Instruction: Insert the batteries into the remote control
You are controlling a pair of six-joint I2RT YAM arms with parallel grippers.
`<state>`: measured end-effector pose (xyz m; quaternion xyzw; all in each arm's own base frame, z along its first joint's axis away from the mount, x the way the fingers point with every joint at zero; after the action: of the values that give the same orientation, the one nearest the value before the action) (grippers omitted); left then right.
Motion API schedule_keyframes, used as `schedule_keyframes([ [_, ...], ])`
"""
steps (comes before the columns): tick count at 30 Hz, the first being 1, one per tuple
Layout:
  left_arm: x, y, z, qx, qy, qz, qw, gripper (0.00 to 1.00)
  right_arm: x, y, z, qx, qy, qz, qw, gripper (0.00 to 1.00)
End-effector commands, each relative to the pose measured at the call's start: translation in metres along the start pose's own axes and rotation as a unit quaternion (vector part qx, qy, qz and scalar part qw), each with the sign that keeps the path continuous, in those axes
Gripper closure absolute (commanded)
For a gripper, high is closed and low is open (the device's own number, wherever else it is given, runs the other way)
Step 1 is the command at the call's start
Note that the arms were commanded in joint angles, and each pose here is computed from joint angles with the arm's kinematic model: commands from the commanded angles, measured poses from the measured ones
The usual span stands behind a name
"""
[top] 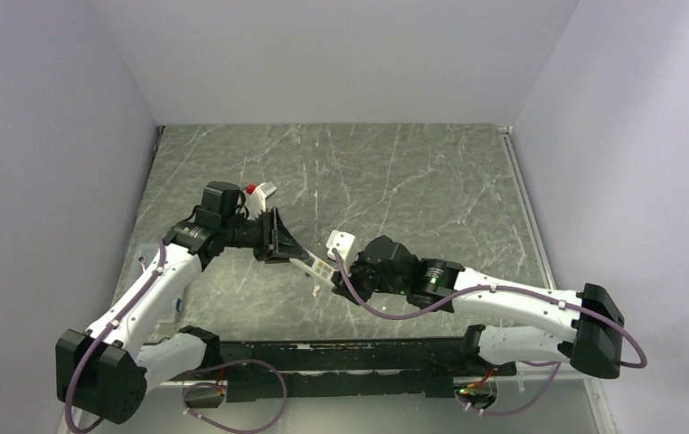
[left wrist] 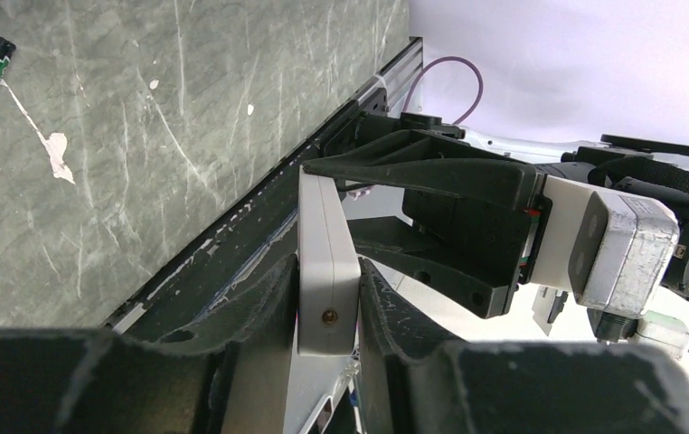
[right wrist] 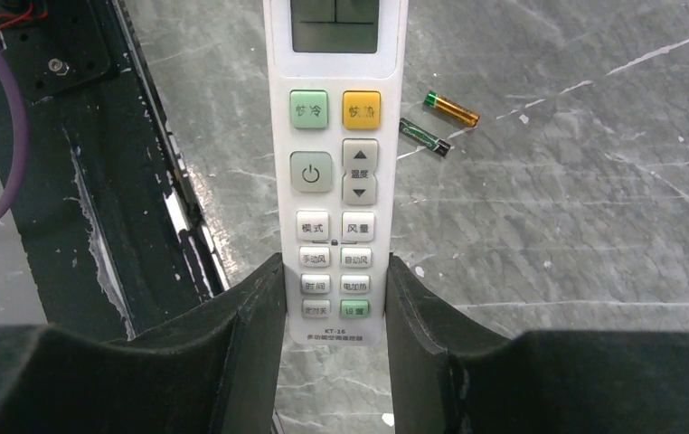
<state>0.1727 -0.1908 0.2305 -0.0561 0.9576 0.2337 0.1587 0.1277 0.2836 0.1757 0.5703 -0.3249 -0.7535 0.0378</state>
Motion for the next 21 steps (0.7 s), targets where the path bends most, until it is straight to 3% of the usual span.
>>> schedule_keyframes([
  [1, -0.002, 0.003, -0.009, 0.027, -0.018, -0.003, 0.999, 0.71, -0.031, 0.010, 0.008, -0.010, 0.009, -0.051, 0.999, 1.00],
  [5, -0.002, 0.001, -0.006, 0.019, -0.015, -0.003, 1.000, 0.97, -0.032, 0.012, 0.008, -0.007, 0.007, -0.054, 0.998, 1.00],
  [8, -0.002, -0.001, -0.003, 0.017, -0.009, -0.005, 1.000, 1.00, -0.033, 0.014, 0.006, -0.001, 0.004, -0.054, 0.999, 1.00],
  [16, -0.004, -0.003, 0.002, 0.006, 0.005, -0.018, 1.000, 1.00, -0.033, 0.020, 0.004, 0.012, -0.006, -0.055, 0.998, 0.48],
  [21, -0.005, -0.007, 0.006, 0.009, 0.022, -0.021, 0.999, 1.00, -0.033, 0.025, 0.000, 0.025, -0.005, -0.057, 0.998, 0.36],
])
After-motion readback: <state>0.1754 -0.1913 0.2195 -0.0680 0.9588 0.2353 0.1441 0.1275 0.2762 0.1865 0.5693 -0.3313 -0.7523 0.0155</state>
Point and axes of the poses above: each gripper's point midway between its finger pads, its own y axis back along the fingers, its own z axis along the line the jaws close on, x = y × z, the point moved 4 cm from there along y, back along the fingers, and after that the axes turned 9 degrees about -y, right-handed, at the moved point
